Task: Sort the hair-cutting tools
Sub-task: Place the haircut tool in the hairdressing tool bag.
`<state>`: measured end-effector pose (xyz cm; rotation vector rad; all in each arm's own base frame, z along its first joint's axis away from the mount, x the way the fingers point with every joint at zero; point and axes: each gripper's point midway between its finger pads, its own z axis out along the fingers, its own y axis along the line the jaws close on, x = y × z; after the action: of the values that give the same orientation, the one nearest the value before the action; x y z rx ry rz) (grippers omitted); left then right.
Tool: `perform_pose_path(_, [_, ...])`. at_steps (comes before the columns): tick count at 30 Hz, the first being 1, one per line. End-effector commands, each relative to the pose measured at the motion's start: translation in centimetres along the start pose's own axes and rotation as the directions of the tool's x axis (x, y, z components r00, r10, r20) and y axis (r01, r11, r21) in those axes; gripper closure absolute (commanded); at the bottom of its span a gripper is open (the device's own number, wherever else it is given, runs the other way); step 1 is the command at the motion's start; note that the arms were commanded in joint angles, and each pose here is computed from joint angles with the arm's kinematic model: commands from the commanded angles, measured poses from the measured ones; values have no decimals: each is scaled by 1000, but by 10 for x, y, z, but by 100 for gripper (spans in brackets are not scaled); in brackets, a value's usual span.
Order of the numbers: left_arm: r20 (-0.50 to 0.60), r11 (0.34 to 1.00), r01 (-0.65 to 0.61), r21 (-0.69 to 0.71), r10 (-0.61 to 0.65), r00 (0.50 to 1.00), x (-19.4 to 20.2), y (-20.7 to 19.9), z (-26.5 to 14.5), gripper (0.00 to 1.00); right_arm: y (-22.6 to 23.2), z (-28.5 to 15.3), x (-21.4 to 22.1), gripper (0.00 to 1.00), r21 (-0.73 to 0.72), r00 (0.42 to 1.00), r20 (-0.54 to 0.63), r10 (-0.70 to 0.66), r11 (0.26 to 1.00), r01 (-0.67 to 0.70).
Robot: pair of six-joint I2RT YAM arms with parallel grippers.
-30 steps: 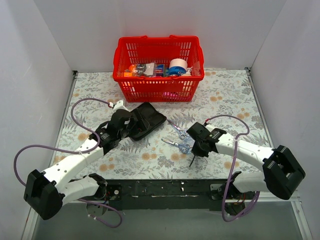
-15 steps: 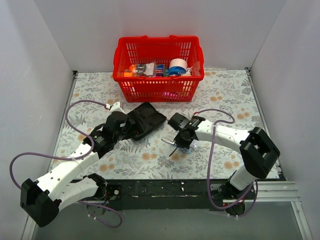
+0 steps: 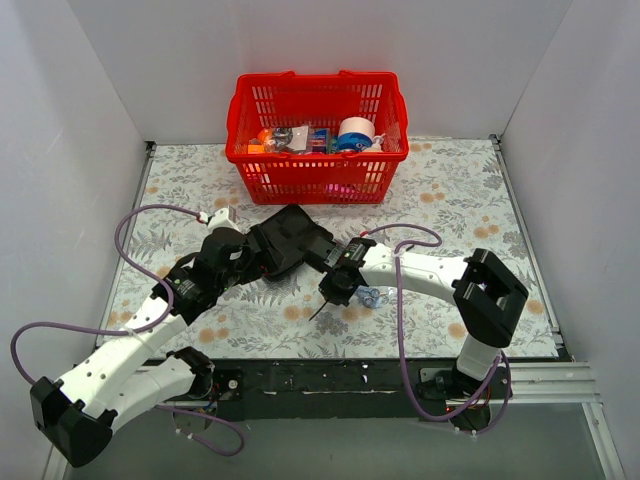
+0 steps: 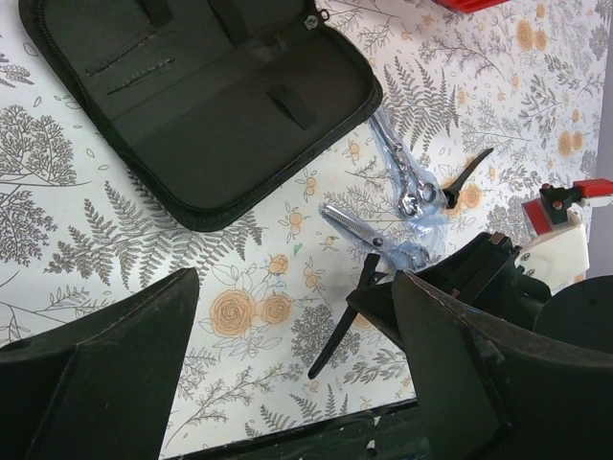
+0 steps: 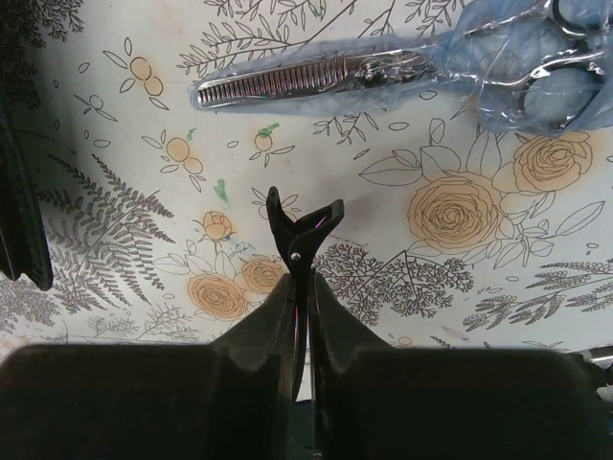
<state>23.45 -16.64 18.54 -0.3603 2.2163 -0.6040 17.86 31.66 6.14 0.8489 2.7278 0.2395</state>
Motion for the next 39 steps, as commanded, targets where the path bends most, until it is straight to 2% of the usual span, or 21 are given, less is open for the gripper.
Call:
perform_pose_path(1, [27, 1000, -14, -4, 14, 1000, -10, -2, -11, 17, -4, 5, -1, 84, 34, 998, 28, 48, 998, -49])
perform_pose_path(4, [23, 1000, -15, -6, 16, 1000, -10, -2, -11, 17, -5, 7, 2, 78, 44, 999, 19, 45, 998, -45])
perform_pose_path(12, [13, 1000, -13, -14, 13, 1000, -8, -1, -11, 16, -5, 11, 7, 72, 44, 1000, 3, 31, 999, -31])
perform_pose_path(14, [11, 1000, -12, -12, 12, 1000, -9, -2, -12, 17, -2, 2, -1, 70, 37, 999, 37, -2, 999, 1])
perform_pose_path(15, [12, 1000, -10, -10, 10, 1000, -9, -2, -12, 17, 0, -3, -5, 65, 28, 998, 60, -19, 999, 17])
perform_pose_path(19, [16, 1000, -5, -10, 6, 1000, -11, -3, -13, 17, 9, -32, -38, 58, -23, 957, 211, -200, 978, 210])
perform_pose_path(20, [15, 1000, -5, -7, 5, 1000, -11, -4, -13, 17, 14, -37, -43, 57, -44, 921, 242, -307, 944, 326])
perform_pose_path(22, [16, 1000, -6, -6, 6, 1000, -12, -5, -13, 16, 16, -48, -50, 52, -97, 865, 296, -406, 888, 450])
perform_pose_path(23, [16, 1000, -7, -11, 7, 1000, -12, -5, -12, 16, 15, -52, -54, 49, -87, 780, 328, -533, 805, 586])
perform_pose_path(24, [16, 1000, -9, -12, 9, 1000, -13, -5, -12, 16, 30, -59, -56, 43, -143, 744, 380, -549, 760, 634])
perform_pose_path(26, [28, 1000, -10, -14, 10, 1000, -16, -6, -13, 16, 27, -68, -52, 38, -165, 645, 404, -649, 642, 749])
perform_pose_path(27, [32, 1000, -11, -13, 11, 999, -18, -6, -14, 16, 26, -72, -54, 36, -124, 503, 429, -750, 502, 856])
perform_pose_path(28, [35, 1000, -14, -7, 14, 999, -19, -8, -15, 16, 30, -78, -43, 35, -168, 443, 420, -792, 412, 896])
perform_pose_path(29, [42, 1000, -12, -2, 12, 999, -22, -10, -16, 16, 26, -78, -41, 34, -158, 387, 405, -828, 354, 922])
perform_pose_path(30, [46, 1000, -13, -3, 13, 999, -23, -10, -17, 15, 22, -76, -41, 33, -124, 279, 394, -876, 250, 960])
perform_pose_path(31, [48, 1000, -13, 4, 13, 999, -24, -11, -19, 15, 11, -69, -31, 32, -146, 216, 336, -917, 176, 974])
perform_pose_path(33, [56, 1000, -23, 15, 22, 998, -27, -14, -20, 14, 6, -67, -27, 32, -148, 132, 302, -944, 91, 985])
perform_pose_path(35, [61, 998, -37, 41, 34, 998, -28, -18, -24, 12, -6, -55, -24, 33, -144, 21, 266, -964, -18, 989])
perform_pose_path(36, [68, 997, -44, 60, 40, 997, -29, -21, -26, 12, -11, -50, -24, 36, -135, -11, 259, -966, -48, 990])
perform_pose_path(37, [66, 995, -58, 78, 53, 996, -30, -24, -29, 12, -13, -48, -26, 40, -119, -79, 269, -960, -114, 986])
perform_pose_path(39, [74, 993, -71, 96, 64, 995, -32, -28, -31, 11, -16, -39, -28, 44, -99, -137, 291, -947, -172, 980])
